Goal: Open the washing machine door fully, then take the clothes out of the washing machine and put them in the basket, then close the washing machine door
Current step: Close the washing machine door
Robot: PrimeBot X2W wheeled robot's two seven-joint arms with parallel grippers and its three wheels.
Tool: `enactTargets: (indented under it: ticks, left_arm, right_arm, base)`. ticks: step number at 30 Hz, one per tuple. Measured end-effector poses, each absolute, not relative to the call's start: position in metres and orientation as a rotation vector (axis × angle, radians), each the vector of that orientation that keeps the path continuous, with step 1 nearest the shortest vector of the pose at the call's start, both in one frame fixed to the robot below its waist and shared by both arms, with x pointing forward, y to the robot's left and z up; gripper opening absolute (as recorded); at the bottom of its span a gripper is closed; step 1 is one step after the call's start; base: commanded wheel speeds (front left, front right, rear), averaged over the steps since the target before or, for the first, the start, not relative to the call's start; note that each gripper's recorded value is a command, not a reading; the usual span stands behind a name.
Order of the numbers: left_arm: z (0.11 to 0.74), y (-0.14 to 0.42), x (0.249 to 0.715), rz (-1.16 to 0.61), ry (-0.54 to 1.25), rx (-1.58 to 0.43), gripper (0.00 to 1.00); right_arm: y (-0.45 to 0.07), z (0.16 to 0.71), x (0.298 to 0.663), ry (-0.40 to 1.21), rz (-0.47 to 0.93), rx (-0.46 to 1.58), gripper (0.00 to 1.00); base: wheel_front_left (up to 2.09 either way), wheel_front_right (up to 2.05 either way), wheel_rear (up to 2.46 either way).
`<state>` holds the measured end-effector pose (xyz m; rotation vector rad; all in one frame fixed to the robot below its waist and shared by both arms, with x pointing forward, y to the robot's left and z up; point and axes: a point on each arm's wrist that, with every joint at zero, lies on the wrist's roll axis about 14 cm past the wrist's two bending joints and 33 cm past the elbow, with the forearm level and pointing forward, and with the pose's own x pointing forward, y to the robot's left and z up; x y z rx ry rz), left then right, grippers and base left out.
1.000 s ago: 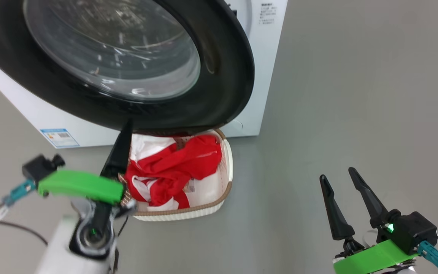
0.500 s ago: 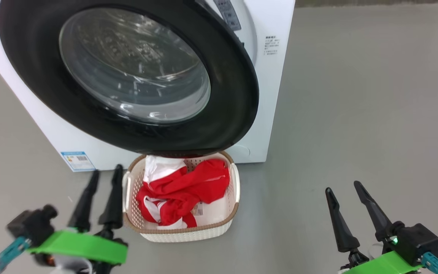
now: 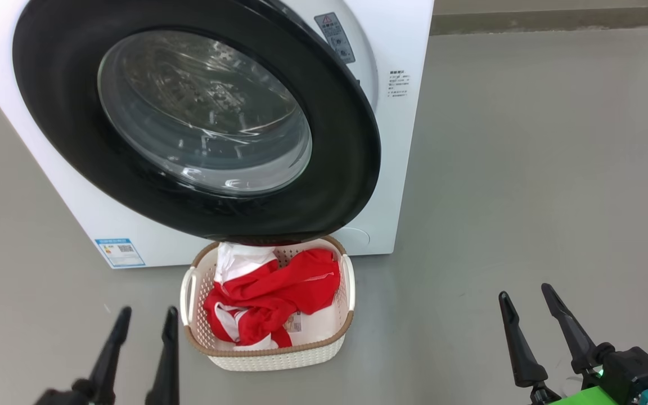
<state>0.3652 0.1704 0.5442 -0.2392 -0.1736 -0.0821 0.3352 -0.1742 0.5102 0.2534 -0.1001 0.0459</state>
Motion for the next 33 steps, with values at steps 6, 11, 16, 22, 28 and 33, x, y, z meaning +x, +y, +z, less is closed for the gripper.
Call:
enactTargets:
  ticks: [6,11,16,22,28,33]
  left_arm:
    - [0.538,0.166,0.351,-0.091,-0.163,-0.16,1.0]
    - [0.542,0.167,0.35,-0.08,-0.182,-0.156,1.0]
    - [0.542,0.166,0.35,-0.086,-0.182,-0.151,1.0]
    - [0.54,0.165,0.349,-0.086,-0.179,-0.149,1.0]
    - [0.538,0.164,0.346,-0.083,-0.175,-0.155,1.0]
    - [0.537,0.16,0.342,-0.089,-0.171,-0.17,1.0]
  right_arm:
    - [-0.178,0.512,0.329,-0.109,0.037,0.242,1.0]
    - [-0.176,0.515,0.329,-0.118,0.043,0.236,1.0]
    - [-0.175,0.515,0.329,-0.117,0.046,0.236,1.0]
    - [-0.168,0.514,0.331,-0.109,0.068,0.24,0.96]
    - [-0.144,0.506,0.334,-0.075,0.136,0.252,0.0]
    - [-0.122,0.511,0.349,-0.083,0.209,0.253,0.0]
  base:
    - [0.0,0.0,0.0]
    - [0.0,0.0,0.0]
    - [0.0,0.0,0.0]
    - [0.0,0.0,0.0]
    - [0.0,0.0,0.0]
    - [0.0,0.0,0.0]
